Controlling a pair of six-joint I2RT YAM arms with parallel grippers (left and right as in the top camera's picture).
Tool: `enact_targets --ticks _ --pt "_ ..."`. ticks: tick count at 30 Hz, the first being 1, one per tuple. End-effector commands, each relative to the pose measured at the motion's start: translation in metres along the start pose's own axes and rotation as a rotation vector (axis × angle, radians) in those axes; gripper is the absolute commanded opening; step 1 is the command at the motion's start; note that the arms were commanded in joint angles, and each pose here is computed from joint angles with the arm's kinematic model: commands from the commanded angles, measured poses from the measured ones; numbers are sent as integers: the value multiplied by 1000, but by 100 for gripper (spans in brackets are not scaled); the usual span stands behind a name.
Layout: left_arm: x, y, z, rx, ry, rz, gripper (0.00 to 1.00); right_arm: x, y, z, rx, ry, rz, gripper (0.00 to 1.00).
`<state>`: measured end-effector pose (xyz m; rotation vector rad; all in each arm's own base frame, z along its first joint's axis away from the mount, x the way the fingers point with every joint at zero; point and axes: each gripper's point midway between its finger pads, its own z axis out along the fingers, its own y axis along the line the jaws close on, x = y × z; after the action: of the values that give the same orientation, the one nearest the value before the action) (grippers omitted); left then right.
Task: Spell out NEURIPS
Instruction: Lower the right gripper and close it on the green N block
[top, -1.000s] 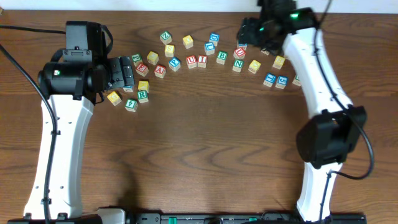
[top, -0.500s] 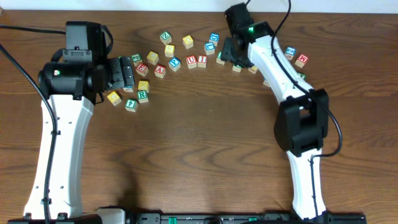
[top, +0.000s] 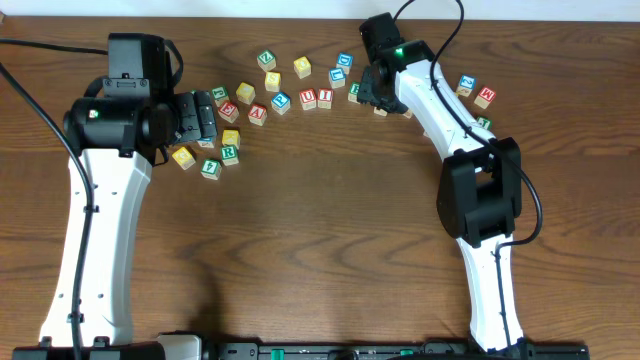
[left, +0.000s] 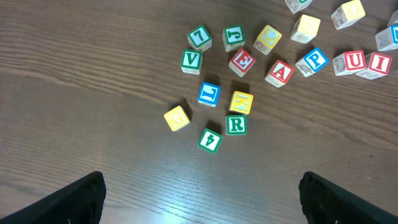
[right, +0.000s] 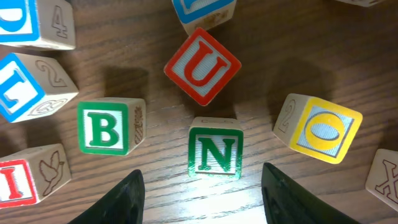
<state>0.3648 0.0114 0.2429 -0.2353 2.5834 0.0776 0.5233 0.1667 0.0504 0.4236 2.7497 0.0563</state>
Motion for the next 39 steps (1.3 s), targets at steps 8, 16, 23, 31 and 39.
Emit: enact_targets --ticks 8,16,23,31,39 --pt "-2 3 2 -14 0 -10 97 2 -9 20 52 5 -15 54" --pt "-3 2 2 -14 -5 -11 98 4 -13 36 63 12 -69 49" --pt "-5 2 2 -12 -11 -11 98 2 -11 37 58 5 -83 43" --pt "-5 2 2 -12 -11 -11 98 3 -12 37 60 11 -141 30" --pt "-4 2 2 -13 -10 -11 98 12 -14 32 56 53 -155 24"
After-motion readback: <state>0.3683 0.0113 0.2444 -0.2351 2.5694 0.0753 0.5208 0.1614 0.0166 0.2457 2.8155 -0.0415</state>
